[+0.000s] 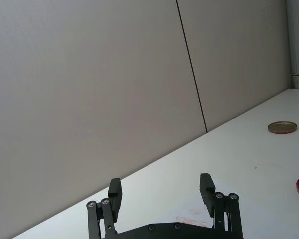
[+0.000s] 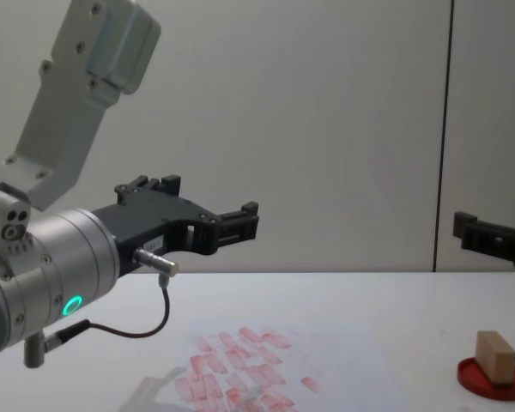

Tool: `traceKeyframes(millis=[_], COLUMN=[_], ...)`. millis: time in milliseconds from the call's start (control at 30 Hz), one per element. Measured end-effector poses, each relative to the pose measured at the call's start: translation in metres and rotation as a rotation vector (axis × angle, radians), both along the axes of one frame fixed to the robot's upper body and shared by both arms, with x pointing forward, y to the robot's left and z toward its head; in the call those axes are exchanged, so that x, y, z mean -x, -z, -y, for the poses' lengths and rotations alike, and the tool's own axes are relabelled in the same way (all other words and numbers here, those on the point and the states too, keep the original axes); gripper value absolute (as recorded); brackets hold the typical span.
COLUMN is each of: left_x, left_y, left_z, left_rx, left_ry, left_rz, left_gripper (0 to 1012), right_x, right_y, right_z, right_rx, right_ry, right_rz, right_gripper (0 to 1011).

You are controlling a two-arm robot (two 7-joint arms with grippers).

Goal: Use the one hand to pick up the stamp and affix it onto the A4 paper.

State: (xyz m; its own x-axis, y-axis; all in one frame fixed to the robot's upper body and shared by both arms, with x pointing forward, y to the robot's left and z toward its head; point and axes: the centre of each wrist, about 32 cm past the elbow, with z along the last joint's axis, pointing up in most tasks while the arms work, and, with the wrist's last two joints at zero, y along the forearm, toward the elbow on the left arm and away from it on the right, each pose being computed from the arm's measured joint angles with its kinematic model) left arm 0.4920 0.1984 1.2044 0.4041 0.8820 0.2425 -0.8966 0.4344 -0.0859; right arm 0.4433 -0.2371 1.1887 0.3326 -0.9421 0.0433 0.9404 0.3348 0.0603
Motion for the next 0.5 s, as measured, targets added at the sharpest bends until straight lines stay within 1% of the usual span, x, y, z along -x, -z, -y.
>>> traceKeyframes(millis=[500], left_x=[0.0], left_y=[0.0], left_z=[0.0], left_rx=[0.0], left_ry=[0.0], left_rz=[0.0], left_gripper=[993], right_x=[0.0], right_y=[0.0], right_z=[0.0], right_rx=[0.0], right_ry=[0.0], right_rz=[0.0], right_gripper=[1003])
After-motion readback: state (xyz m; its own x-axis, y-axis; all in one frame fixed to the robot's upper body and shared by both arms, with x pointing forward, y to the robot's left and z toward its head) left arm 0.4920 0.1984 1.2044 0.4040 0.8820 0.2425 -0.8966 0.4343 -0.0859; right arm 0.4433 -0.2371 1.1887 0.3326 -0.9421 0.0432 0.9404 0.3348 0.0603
